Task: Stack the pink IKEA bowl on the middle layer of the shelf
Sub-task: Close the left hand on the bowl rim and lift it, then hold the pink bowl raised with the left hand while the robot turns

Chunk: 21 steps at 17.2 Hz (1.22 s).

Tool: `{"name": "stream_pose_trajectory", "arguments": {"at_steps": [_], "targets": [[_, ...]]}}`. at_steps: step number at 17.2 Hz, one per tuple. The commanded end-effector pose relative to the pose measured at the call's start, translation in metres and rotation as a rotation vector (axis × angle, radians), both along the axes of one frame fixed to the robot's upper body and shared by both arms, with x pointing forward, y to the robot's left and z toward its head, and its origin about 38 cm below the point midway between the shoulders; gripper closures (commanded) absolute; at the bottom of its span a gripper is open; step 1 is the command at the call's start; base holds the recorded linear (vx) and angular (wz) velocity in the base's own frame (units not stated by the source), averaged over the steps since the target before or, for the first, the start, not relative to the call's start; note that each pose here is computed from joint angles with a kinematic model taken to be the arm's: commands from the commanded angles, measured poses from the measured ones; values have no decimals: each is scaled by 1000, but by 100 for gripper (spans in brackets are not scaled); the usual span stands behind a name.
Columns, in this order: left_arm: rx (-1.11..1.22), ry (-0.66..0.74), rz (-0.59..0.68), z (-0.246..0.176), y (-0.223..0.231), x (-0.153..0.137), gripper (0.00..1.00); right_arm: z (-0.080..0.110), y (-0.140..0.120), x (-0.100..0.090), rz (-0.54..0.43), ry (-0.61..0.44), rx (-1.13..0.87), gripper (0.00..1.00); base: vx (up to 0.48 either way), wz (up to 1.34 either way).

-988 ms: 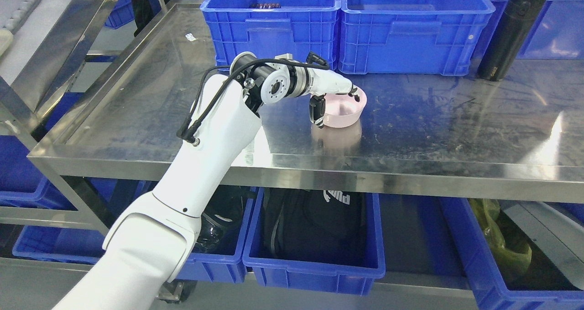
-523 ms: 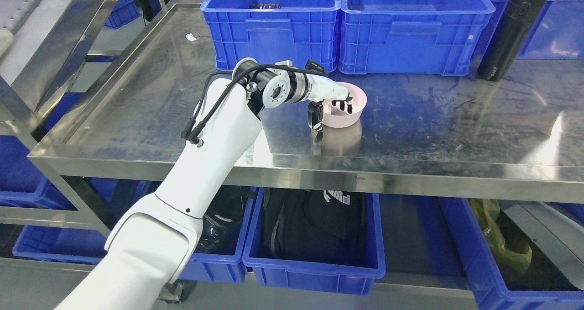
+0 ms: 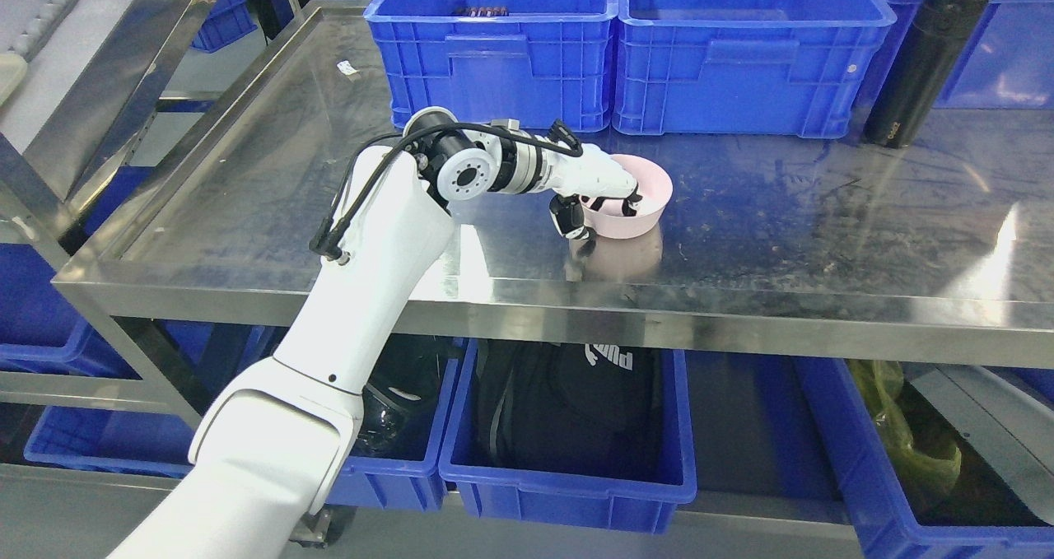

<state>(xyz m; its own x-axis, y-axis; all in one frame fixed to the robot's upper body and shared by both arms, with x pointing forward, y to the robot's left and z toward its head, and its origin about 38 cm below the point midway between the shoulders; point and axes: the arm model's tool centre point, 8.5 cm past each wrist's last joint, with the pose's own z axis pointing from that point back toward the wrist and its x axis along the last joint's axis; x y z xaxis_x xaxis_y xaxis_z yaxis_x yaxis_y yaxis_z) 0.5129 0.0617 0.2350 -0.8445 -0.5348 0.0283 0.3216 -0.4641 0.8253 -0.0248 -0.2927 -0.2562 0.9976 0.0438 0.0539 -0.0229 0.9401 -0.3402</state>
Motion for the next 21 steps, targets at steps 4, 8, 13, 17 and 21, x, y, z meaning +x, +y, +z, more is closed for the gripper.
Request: {"name": "stream_pose_trajectory", "arguments": {"at_steps": [4, 8, 13, 17, 21], "targets": [[-361, -132, 35, 57, 60, 16, 100, 1, -11, 6, 8, -16, -17, 0, 0, 0], [-398, -189, -6, 65, 63, 11, 100, 1, -11, 6, 6, -16, -17, 0, 0, 0], [-547, -256, -89, 93, 59, -1, 100, 1, -11, 6, 8, -16, -17, 0, 0, 0], [-699, -234, -132, 105, 61, -7, 100, 1, -11, 6, 8, -16, -17, 0, 0, 0], [-743, -230, -135, 97, 66, -16, 100, 1, -11, 6, 6, -16, -17, 0, 5, 1]]}}
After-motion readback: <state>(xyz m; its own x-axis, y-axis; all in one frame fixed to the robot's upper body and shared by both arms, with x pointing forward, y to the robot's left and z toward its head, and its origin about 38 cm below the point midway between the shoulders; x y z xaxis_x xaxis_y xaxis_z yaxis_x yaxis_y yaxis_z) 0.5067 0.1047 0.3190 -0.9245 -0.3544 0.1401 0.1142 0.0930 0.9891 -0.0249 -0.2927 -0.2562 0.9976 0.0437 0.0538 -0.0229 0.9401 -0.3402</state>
